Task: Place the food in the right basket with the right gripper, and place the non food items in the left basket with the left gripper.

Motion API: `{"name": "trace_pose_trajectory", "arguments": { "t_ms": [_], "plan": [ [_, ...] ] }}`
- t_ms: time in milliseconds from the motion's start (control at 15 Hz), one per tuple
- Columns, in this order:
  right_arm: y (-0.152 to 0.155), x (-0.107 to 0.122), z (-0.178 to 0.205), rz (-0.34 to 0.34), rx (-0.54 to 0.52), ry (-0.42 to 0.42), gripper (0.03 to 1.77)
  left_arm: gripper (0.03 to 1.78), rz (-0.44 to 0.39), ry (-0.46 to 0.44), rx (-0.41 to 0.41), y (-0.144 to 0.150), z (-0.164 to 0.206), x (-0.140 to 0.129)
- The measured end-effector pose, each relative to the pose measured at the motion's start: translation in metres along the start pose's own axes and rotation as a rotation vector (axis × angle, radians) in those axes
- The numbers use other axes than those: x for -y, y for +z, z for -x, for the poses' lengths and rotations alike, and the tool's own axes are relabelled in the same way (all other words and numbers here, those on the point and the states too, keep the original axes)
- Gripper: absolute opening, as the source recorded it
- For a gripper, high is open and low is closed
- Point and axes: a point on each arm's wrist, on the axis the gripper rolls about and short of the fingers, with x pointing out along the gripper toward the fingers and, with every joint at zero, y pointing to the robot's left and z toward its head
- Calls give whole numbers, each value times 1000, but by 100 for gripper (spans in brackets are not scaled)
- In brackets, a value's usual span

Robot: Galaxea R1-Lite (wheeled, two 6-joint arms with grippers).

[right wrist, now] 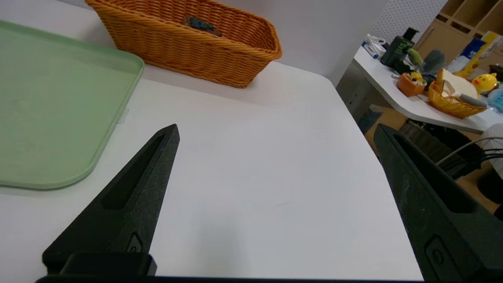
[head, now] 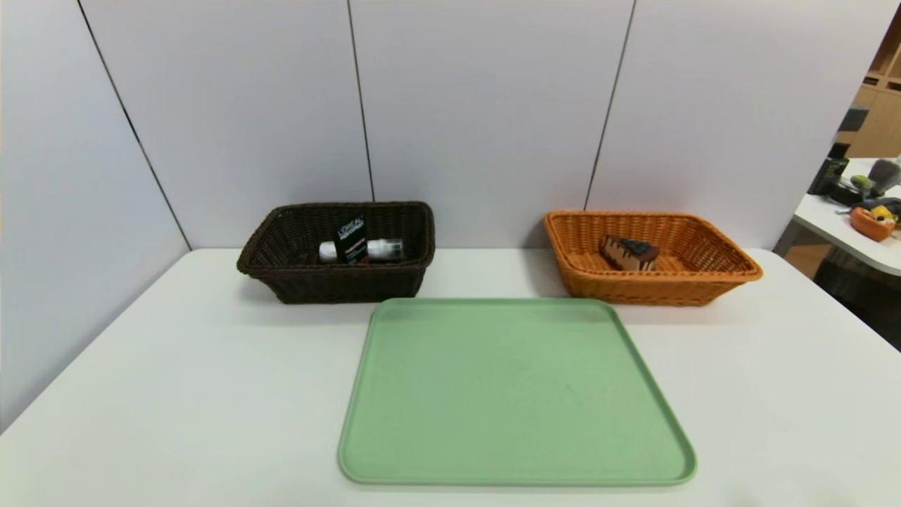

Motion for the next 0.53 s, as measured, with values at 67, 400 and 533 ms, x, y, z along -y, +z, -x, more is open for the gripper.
{"name": "trace_pose_trajectory", "arguments": {
  "t_ms": [67,400,533],
  "plan": [
    [-3,-1,2,-15,-2,-5,170,169,-2,0,10,-1,1,0],
    [-9,-1,10,-54,17,-24,170,169,-11,-4,56,-3,5,1],
    [-11,-2,12,-81,20,-25,170,169,-13,0,77,-4,7,1]
  ]
}}
